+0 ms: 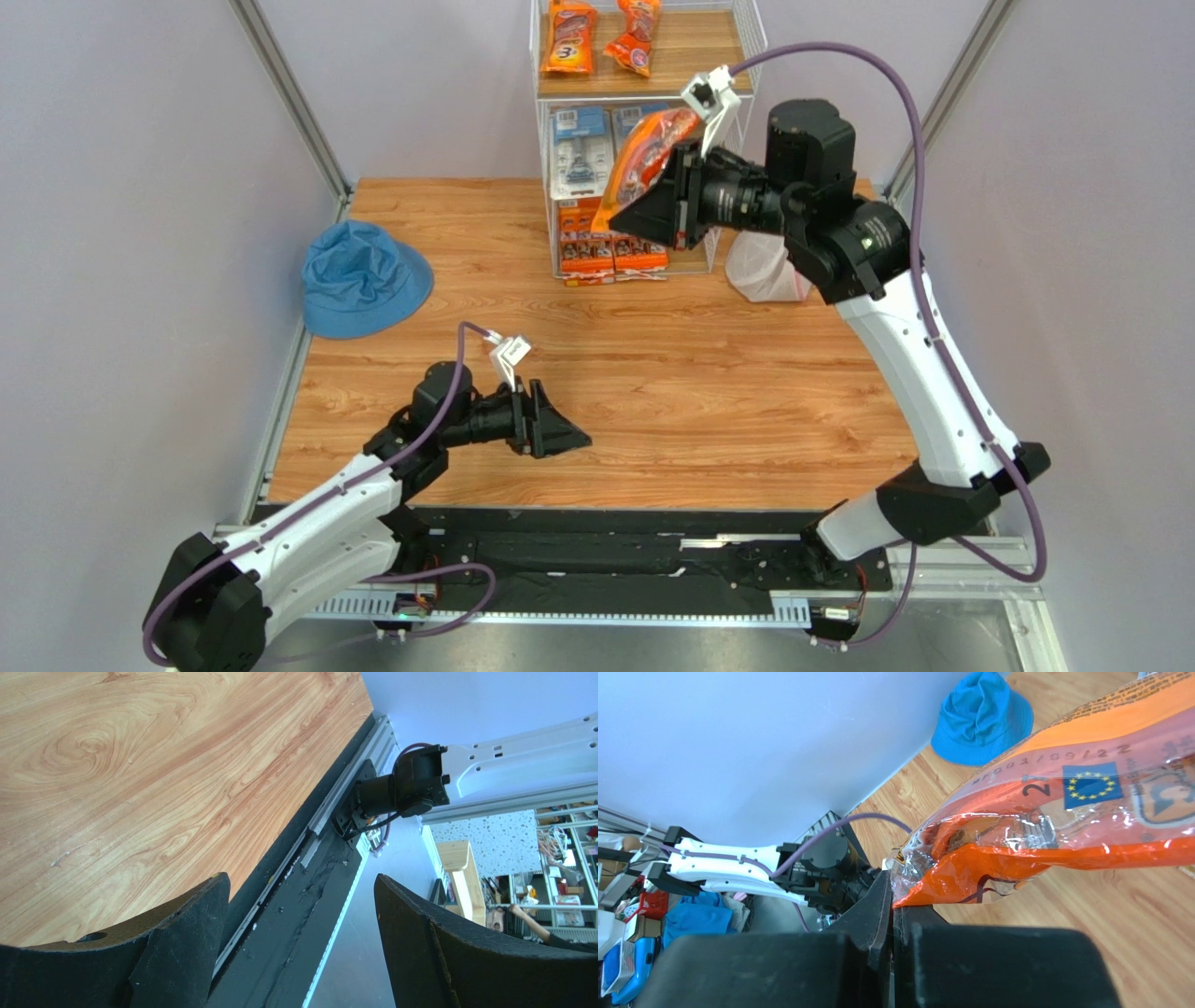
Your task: Place and organize the shaving razors onto the shelf
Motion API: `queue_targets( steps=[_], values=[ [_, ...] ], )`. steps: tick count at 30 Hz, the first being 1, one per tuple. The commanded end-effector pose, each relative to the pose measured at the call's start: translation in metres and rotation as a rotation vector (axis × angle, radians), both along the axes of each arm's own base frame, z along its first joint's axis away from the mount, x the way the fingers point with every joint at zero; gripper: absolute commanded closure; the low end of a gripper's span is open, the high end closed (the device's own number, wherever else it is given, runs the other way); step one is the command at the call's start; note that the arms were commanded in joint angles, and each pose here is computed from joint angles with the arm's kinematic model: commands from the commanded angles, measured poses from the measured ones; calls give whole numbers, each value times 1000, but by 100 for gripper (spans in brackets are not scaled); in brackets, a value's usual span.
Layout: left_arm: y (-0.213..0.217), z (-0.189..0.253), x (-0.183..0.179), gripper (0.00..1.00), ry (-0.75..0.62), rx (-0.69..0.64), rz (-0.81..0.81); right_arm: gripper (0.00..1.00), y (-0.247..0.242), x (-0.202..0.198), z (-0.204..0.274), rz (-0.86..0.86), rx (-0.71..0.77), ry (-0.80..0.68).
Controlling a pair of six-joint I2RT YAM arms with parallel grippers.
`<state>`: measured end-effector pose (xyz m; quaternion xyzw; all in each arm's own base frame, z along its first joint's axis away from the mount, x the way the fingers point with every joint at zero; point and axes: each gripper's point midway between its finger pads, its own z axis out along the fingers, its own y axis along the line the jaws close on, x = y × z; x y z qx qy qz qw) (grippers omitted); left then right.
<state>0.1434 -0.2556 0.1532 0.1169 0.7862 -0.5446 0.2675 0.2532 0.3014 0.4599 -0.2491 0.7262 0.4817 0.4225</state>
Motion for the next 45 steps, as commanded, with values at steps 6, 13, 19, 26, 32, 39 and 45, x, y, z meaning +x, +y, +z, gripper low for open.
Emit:
queue_targets(
  steps=[6, 13, 19, 26, 32, 39, 45],
  values=[
    [0, 4, 1, 17, -40, -27, -1, 100, -5, 32, 58, 149, 152, -34],
    [0, -2, 0, 17, -31, -27, -1, 100, -18, 75, 93, 198, 311, 1],
    [0, -5, -1, 17, -27, -25, 1, 100, -27, 120, 99, 186, 403, 92],
    [1, -11, -1, 17, -14, -22, 2, 100, -45, 161, 81, 67, 438, 183],
    [1, -11, -2, 18, -13, -22, -1, 100, -57, 180, 58, -17, 425, 243],
    [2, -11, -4, 18, -12, -21, -1, 100, -64, 193, 37, -65, 411, 293],
    [3, -11, -4, 18, -18, -20, 1, 100, -72, 191, 24, -133, 392, 316]
  ],
)
